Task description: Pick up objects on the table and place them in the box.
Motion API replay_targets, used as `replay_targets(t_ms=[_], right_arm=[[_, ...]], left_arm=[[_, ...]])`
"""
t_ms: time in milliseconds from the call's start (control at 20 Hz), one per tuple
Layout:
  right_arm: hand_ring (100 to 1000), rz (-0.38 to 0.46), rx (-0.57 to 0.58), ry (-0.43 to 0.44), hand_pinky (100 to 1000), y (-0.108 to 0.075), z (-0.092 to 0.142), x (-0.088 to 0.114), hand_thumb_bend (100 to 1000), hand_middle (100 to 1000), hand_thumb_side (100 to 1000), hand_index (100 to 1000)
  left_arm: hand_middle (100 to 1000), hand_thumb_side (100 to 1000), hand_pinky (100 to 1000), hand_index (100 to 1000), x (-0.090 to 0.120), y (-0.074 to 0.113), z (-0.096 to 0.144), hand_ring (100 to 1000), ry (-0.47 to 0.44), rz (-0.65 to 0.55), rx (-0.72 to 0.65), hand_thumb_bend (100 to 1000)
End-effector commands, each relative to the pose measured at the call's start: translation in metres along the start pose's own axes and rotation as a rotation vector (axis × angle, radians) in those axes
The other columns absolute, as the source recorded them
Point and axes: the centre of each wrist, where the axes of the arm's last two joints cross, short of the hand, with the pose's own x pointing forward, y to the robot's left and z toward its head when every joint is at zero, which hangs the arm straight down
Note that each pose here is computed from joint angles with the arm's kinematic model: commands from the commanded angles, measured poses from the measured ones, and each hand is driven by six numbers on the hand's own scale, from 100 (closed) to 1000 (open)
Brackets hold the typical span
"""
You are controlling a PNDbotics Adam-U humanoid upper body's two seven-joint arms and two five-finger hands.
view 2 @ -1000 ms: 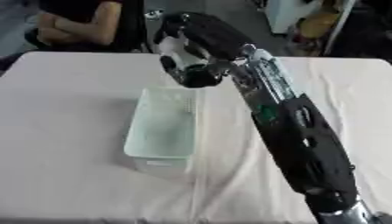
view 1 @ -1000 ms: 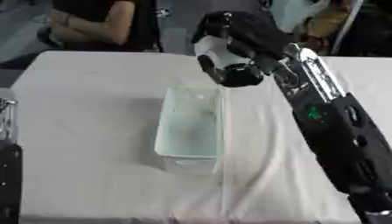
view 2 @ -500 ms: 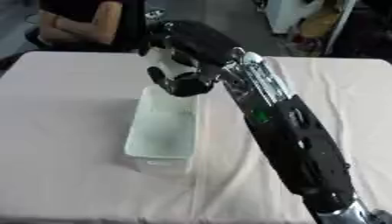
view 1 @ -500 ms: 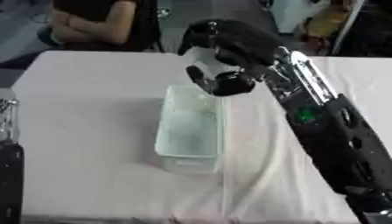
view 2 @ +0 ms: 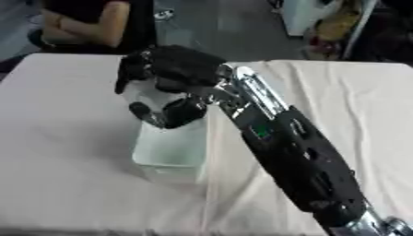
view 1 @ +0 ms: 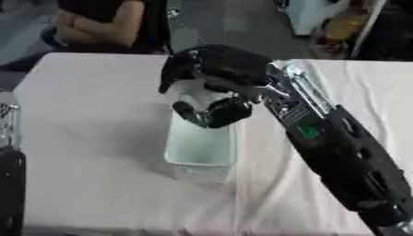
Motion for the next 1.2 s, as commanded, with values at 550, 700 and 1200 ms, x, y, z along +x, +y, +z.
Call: replay_targets(t_ms=[550,700,1200], right_arm=[[1000,0.046,0.177,-0.096,1000,0.008,0.001,-0.005,100,1000,780,1000],[1000,0.047,0.189,-0.092,1000,0.008,0.002,-0.007,100,999,758,1000],[1000,0.049,0.185,-0.064,1000,0.014,0.003,-0.013,100,988,720,1000]], left_arm=[[791,1000,764,799,0.004,-0.004,-0.007,788,-0.029,0.014,-0.026,293],[791,1000,765,799,0.004,-0.004,-0.007,788,-0.030,0.014,-0.027,293],[791,1000,765,800,0.004,-0.004,-0.007,789,-0.033,0.013,-0.029,294]])
